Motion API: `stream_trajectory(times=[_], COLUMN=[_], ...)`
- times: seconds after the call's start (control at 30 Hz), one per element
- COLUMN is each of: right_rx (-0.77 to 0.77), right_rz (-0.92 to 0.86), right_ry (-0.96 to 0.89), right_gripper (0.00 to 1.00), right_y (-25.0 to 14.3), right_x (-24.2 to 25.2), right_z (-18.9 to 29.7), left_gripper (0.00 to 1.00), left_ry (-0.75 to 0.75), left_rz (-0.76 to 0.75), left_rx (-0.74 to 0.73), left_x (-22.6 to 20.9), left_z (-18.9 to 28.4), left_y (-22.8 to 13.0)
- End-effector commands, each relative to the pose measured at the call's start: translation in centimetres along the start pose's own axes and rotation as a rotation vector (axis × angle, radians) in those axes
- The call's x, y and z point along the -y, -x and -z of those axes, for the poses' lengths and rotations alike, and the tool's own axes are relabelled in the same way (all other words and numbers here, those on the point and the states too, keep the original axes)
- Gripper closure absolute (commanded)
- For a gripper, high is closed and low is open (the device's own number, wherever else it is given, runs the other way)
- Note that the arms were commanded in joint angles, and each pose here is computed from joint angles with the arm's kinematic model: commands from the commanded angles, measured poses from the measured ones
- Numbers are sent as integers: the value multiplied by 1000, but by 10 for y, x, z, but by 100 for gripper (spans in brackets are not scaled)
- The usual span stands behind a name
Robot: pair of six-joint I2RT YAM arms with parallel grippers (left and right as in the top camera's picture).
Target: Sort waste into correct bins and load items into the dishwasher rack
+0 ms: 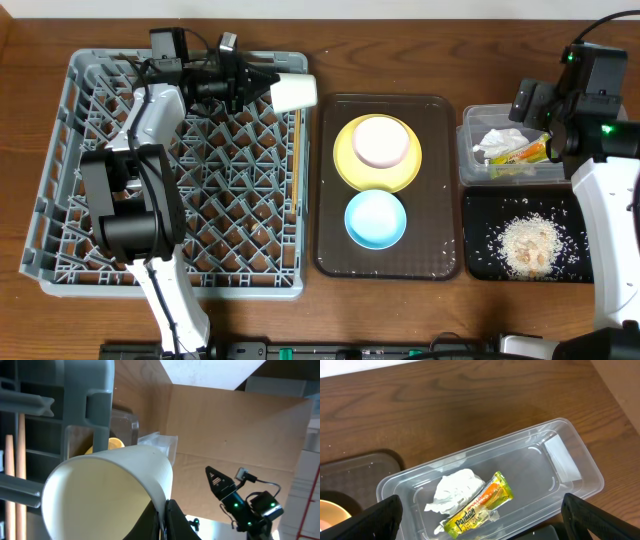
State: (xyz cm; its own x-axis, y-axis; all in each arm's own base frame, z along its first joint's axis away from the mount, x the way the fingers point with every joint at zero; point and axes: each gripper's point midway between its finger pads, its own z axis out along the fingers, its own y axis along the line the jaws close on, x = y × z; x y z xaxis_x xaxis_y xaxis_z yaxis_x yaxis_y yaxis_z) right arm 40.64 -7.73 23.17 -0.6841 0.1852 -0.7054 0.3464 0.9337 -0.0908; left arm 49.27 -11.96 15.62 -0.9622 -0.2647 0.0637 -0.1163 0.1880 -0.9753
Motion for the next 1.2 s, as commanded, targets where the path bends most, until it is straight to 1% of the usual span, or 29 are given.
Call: stream_trajectory(times=[0.0, 0.13, 0.2, 0.23, 0.33, 0.43, 0.47, 0.53, 0.57, 0.7, 0.73, 0.9, 0.97, 1.17], right_rx=[21, 21, 21, 20, 21, 20, 21, 20, 21, 20, 20, 20, 20, 21], right_rz=[-18, -18, -18, -18, -19, -18, -18, -18, -18, -18, -18, -18, -18, -18], right_ry=[-3, -3, -3, -3, -3, -3, -3, -4, -3, -3, -3, -3, -4, -3], right_gripper=[1, 1, 1, 1, 1, 1, 1, 1, 1, 1, 1, 1, 1, 1], right_y=[6, 6, 6, 6, 6, 6, 6, 6, 6, 6, 6, 6, 6, 6], right_x=[3, 3, 4, 3, 4, 3, 3, 4, 4, 3, 3, 3, 4, 3], right_z=[6, 6, 6, 6, 6, 6, 6, 6, 6, 6, 6, 6, 6, 6], left_gripper=[91, 86, 83, 77, 74, 73, 71, 67, 63, 55, 51, 29, 26, 25], left_ry=[104, 147, 192, 213, 264, 264, 263, 262, 262, 259, 257, 252, 277, 361], left_rz=[-35, -50, -43, -42, -46, -54, -57, -59, -59, -66, -72, -130, -161, -286], left_rx=[56, 78, 94, 100, 106, 106, 108, 111, 113, 129, 135, 189, 236, 383], left_x=[-30, -38, -48, -52, -62, -62, -62, -62, -62, -59, -56, -29, -15, 39], left_z=[-4, -3, -1, 0, 2, 2, 2, 3, 4, 10, 12, 29, 39, 68], left_y=[7, 11, 12, 12, 10, 11, 11, 12, 12, 16, 17, 25, 29, 29])
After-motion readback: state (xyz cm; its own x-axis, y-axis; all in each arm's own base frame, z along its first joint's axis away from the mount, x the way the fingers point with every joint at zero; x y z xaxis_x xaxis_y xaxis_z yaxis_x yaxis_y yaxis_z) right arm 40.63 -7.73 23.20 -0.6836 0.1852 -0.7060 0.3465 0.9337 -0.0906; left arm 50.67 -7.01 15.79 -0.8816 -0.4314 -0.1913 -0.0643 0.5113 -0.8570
